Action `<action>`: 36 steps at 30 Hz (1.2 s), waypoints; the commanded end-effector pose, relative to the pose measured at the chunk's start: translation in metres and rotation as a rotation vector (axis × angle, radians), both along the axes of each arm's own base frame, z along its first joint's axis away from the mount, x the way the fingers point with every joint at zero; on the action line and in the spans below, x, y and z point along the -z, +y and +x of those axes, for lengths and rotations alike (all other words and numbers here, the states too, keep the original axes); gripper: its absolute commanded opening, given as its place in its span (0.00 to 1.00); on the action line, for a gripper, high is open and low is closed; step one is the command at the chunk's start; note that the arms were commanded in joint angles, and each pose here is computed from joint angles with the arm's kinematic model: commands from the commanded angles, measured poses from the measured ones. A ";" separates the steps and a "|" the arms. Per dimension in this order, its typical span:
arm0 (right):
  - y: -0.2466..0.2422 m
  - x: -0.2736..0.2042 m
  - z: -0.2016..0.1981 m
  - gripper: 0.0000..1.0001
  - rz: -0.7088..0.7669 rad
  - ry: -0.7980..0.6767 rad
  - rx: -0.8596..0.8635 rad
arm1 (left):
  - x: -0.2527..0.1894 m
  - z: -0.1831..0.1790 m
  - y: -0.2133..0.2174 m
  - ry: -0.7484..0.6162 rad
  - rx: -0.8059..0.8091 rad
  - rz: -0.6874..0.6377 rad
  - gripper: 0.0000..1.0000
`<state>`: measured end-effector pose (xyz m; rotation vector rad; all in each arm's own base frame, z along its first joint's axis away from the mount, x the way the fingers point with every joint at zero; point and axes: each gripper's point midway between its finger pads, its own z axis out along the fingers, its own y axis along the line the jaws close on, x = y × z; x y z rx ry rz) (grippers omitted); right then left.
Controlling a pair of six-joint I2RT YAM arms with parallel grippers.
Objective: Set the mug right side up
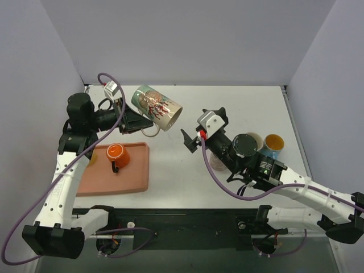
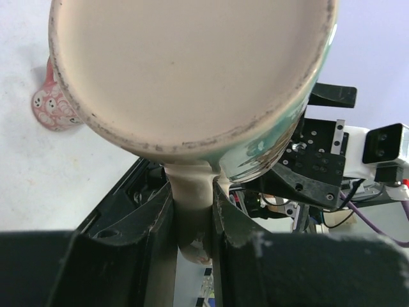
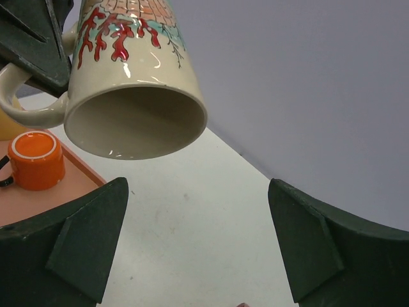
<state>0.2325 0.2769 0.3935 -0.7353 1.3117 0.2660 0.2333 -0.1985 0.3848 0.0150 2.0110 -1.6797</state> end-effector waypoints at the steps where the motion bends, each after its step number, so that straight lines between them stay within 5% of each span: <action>1: 0.001 -0.035 0.009 0.85 0.102 -0.055 -0.002 | -0.058 -0.029 -0.004 -0.234 0.072 -0.050 0.00; 20: 0.053 -0.084 0.038 0.79 0.366 -0.017 -0.212 | -0.073 -0.044 -0.016 -0.280 0.156 -0.132 0.00; 22: 0.054 -0.087 0.039 0.69 0.387 -0.015 -0.225 | -0.073 -0.046 -0.018 -0.282 0.175 -0.140 0.00; 25: 0.056 -0.082 0.039 0.34 0.382 -0.001 -0.236 | -0.068 -0.044 -0.019 -0.264 0.183 -0.141 0.00; 27: 0.054 -0.076 0.039 0.01 0.371 0.015 -0.228 | -0.064 -0.042 -0.019 -0.249 0.177 -0.140 0.00; 30: 0.043 -0.066 0.039 0.00 0.382 0.049 -0.186 | -0.050 -0.029 -0.018 -0.198 0.129 -0.125 0.00; 31: 0.038 -0.052 0.045 0.00 0.364 0.090 -0.135 | -0.042 -0.020 -0.016 -0.176 0.091 -0.116 0.03; 33: 0.027 -0.036 0.046 0.00 0.346 0.167 -0.074 | -0.021 -0.001 -0.008 -0.128 0.017 -0.087 0.31; 36: 0.010 -0.002 0.044 0.00 0.292 0.273 0.010 | 0.028 0.024 0.012 -0.034 -0.122 0.022 0.49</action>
